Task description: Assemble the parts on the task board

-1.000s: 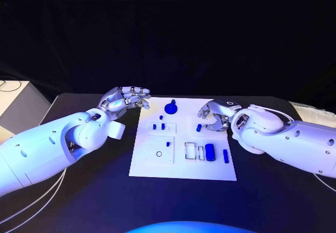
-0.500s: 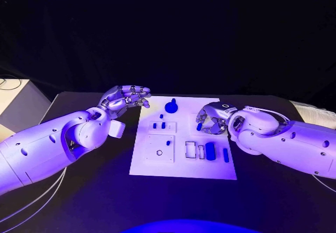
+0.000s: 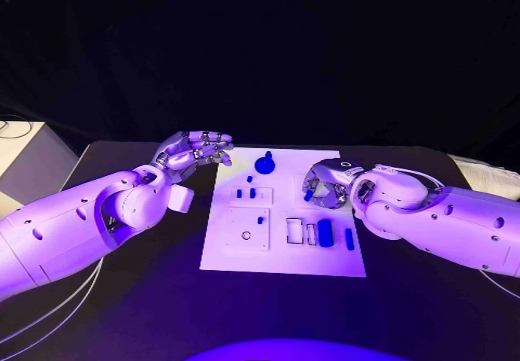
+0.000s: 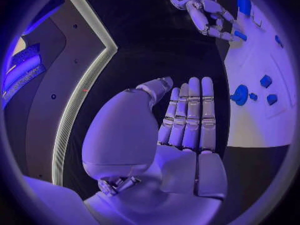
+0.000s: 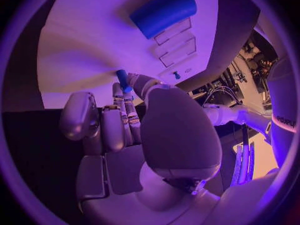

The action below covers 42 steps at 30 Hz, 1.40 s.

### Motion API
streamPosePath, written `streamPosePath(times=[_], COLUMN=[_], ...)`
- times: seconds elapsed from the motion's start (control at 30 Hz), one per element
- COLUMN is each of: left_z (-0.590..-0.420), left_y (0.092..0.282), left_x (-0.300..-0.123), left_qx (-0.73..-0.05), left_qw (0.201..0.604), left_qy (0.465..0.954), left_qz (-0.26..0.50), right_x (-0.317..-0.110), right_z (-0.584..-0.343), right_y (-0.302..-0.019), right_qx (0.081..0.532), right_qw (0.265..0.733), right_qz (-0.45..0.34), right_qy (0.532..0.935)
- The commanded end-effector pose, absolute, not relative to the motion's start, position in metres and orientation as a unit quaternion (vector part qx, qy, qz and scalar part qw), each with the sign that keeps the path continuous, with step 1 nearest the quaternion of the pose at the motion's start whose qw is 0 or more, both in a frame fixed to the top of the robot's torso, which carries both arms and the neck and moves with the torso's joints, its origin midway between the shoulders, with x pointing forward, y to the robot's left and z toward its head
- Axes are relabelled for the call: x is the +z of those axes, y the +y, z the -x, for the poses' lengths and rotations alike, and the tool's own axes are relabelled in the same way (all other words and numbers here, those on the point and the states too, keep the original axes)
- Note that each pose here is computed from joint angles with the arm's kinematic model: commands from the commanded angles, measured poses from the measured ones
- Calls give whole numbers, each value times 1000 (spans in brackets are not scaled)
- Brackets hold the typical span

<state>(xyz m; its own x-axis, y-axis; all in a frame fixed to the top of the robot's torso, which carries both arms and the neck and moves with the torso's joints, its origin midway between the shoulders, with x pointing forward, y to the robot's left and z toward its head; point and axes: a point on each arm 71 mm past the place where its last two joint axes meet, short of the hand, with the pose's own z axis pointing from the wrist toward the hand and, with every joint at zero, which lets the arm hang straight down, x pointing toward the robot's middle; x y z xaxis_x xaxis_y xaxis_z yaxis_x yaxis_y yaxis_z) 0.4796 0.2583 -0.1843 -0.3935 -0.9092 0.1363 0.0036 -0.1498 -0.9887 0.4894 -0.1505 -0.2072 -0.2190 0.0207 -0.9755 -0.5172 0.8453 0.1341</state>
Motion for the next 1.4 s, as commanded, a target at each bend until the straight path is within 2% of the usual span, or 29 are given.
streamPosePath(times=[0.03, 0.4, 1.0, 1.4], left_z=[-479, -479, -479, -480], left_y=[256, 257, 257, 257], left_x=[-183, -184, -184, -185], left_qx=[-639, -638, -638, -637], left_qw=[357, 356, 356, 356], left_qy=[542, 543, 544, 544], left_qz=[413, 413, 413, 415], right_x=[-211, -216, -213, -194], right_z=[-489, -491, -483, -481], right_y=[-148, -145, -146, -150], right_qx=[215, 202, 216, 234], right_qw=[602, 617, 637, 651], right_qz=[176, 175, 146, 115], right_qy=[749, 740, 725, 713])
